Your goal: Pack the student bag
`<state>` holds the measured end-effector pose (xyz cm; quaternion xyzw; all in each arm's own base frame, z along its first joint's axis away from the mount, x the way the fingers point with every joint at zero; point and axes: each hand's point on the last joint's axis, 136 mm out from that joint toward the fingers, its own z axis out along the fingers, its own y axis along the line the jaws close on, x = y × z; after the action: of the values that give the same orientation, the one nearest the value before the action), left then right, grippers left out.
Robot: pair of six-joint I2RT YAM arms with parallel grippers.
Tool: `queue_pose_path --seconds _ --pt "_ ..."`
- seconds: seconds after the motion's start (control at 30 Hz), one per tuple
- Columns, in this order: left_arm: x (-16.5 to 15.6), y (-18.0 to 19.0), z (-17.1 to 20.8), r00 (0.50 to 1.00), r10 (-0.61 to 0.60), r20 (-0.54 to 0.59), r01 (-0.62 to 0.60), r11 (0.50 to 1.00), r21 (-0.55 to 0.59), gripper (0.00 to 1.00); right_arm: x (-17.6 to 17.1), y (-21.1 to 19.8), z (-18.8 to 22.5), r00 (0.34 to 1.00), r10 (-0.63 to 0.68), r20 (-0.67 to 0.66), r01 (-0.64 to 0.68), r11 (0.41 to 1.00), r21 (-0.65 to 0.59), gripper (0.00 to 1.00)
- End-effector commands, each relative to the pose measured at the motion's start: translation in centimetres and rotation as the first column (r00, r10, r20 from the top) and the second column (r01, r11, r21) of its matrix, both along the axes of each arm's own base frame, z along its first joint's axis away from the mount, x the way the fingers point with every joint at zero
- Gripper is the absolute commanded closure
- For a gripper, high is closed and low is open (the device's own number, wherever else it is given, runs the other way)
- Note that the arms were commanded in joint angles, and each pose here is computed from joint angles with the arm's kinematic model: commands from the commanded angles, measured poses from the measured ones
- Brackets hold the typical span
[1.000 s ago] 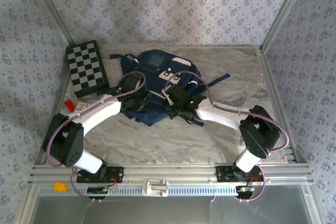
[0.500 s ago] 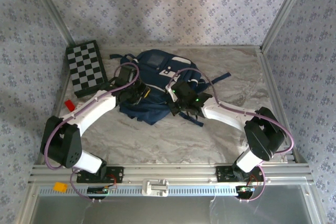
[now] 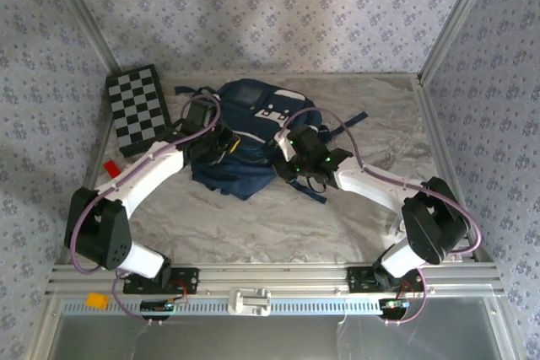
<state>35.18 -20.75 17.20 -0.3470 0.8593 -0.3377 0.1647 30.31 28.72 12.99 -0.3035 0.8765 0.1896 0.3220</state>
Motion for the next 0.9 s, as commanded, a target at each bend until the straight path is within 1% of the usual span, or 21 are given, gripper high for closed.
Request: queue_pose_path --seconds 0.0,0.13,0.17,0.2,0.27,0.33,0.4,0.5,0.6,0.67,0.77,0.87 --pt "1.5 -0.5 6.5 0.984 -0.023 0.176 0.032 0.998 -0.046 1.0 -1.3 1.1 1.9 0.997 0.081 0.014 -0.081 0.995 0.066 0.73" --pt "1.8 -0.7 6.8 0.984 -0.03 0.177 0.039 0.998 -0.051 1.0 -2.4 1.6 3.3 0.99 0.143 -0.004 -0.14 0.979 0.15 0.61" --pt "1.9 -0.8 6.9 0.984 -0.029 0.178 0.039 0.998 -0.056 1.0 -2.2 1.5 3.4 0.991 0.132 -0.004 -0.129 0.98 0.15 0.57" --pt "2.0 -0.9 7.0 0.983 -0.028 0.181 0.039 0.997 -0.062 1.0 -1.8 1.3 3.2 0.993 0.114 -0.003 -0.112 0.984 0.137 0.56" --pt "2.1 -1.1 7.3 0.982 -0.025 0.187 0.04 0.997 -0.073 1.0 -1.3 1.4 2.7 0.995 0.099 -0.02 -0.095 0.986 0.139 0.55" --pt "2.3 -1.2 7.5 0.982 -0.023 0.188 0.038 0.996 -0.076 1.0 -1.1 2.0 2.4 0.991 0.118 -0.056 -0.106 0.977 0.184 0.55" --pt "2.4 -1.3 7.9 0.982 -0.02 0.19 0.037 0.996 -0.085 1.0 -0.6 2.1 2.0 0.99 0.119 -0.08 -0.101 0.974 0.201 0.56" --pt "2.7 -1.5 9.0 0.978 -0.013 0.21 0.036 0.994 -0.106 1.0 0.0 2.2 2.3 0.991 0.115 -0.061 -0.1 0.973 0.206 0.56" --pt "3.0 -2.0 10.0 0.976 -0.016 0.217 0.046 0.99 -0.135 1.0 0.3 2.6 3.0 0.99 0.134 -0.042 -0.123 0.971 0.206 0.52" --pt "3.3 -2.4 10.8 0.974 -0.02 0.225 0.056 0.987 -0.153 1.0 1.0 2.3 3.1 0.993 0.114 -0.025 -0.107 0.976 0.19 0.49" --pt "3.7 -2.6 11.9 0.969 -0.015 0.247 0.056 0.985 -0.163 1.0 2.0 2.2 3.3 0.995 0.097 -0.015 -0.092 0.974 0.208 0.44" --pt "3.8 -2.7 12.6 0.967 -0.013 0.254 0.059 0.983 -0.176 1.0 2.6 2.8 3.2 0.995 0.098 0.012 -0.098 0.982 0.163 0.41"
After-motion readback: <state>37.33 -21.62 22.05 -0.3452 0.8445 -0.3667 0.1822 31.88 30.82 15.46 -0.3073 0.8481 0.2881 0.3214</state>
